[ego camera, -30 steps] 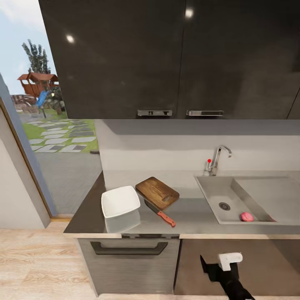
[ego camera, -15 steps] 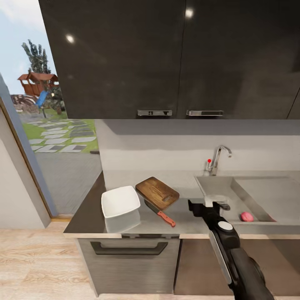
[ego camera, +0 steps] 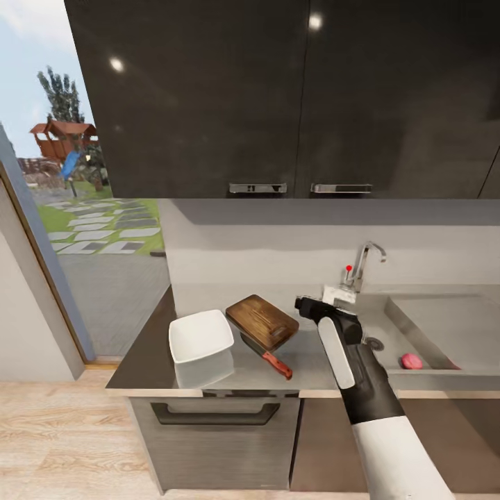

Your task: In the kitchen, take the Vidalia onion out of the sink, dice it on the chopping board with the paring knife, put the diced onion into the bowl on the countertop, then place both the paring knife and the chopping board into the sink.

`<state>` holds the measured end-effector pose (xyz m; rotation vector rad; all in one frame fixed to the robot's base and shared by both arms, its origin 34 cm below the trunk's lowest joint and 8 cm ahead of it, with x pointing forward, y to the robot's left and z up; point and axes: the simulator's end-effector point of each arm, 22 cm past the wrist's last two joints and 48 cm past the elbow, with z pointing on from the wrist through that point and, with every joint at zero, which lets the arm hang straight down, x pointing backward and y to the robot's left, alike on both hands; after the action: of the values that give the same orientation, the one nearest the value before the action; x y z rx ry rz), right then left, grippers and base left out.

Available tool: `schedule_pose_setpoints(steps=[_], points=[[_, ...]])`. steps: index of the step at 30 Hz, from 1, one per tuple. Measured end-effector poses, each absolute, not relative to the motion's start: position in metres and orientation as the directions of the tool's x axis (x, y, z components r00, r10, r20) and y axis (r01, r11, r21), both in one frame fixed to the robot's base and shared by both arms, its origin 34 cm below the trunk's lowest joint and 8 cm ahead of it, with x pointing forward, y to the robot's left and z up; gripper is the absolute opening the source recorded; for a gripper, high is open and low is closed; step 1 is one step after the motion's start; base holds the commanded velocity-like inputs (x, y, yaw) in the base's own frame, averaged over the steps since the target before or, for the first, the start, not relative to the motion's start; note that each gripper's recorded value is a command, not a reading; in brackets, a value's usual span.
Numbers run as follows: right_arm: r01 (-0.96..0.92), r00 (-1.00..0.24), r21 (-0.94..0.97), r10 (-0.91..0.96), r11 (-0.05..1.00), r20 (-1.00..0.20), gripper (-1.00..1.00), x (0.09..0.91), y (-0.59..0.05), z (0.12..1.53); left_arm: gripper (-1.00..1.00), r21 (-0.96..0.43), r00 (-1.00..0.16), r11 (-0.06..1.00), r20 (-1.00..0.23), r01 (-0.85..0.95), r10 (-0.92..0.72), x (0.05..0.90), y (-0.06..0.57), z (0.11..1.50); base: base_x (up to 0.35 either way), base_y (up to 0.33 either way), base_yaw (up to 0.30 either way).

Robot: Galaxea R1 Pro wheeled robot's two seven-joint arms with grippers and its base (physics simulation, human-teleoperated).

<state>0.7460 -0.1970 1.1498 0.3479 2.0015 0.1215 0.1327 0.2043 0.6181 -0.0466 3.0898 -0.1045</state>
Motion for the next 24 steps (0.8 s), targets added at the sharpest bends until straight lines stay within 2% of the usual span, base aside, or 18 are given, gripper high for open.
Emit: schedule_pose_setpoints(steps=[1, 6, 11, 16, 24], points=[[0.238, -0.449, 0.268, 0.35, 0.934, -0.822, 1.0, 0.743, -0.198, 1.132, 1.0, -0.069, -0.998, 0.997, -0.049, -0.028, -0.032, 0.133, 0.204, 0.618, 0.0, 0.0, 0.0], [0.35, -0.508, 0.279, 0.431, 0.894, -0.745, 1.0, 0.731, -0.206, 1.102, 1.0, -0.069, -0.998, 0.997, -0.05, -0.028, -0.032, 0.133, 0.204, 0.618, 0.0, 0.0, 0.0], [0.587, -0.541, 0.222, 0.581, 0.778, -0.608, 1.0, 0.699, -0.232, 1.085, 1.0, -0.068, -0.996, 0.997, -0.077, -0.028, -0.033, 0.146, 0.205, 0.619, 0.0, 0.0, 0.0], [0.613, -0.575, 0.287, 0.665, 0.736, -0.476, 1.0, 0.686, -0.207, 1.072, 1.0, -0.067, -0.996, 0.997, -0.085, -0.028, -0.034, 0.15, 0.205, 0.619, 0.0, 0.0, 0.0], [0.659, -0.586, 0.236, 0.684, 0.714, -0.433, 1.0, 0.671, -0.212, 1.064, 1.0, -0.071, -0.996, 0.997, -0.087, -0.028, -0.034, 0.151, 0.202, 0.619, 0.009, 0.002, 0.0]])
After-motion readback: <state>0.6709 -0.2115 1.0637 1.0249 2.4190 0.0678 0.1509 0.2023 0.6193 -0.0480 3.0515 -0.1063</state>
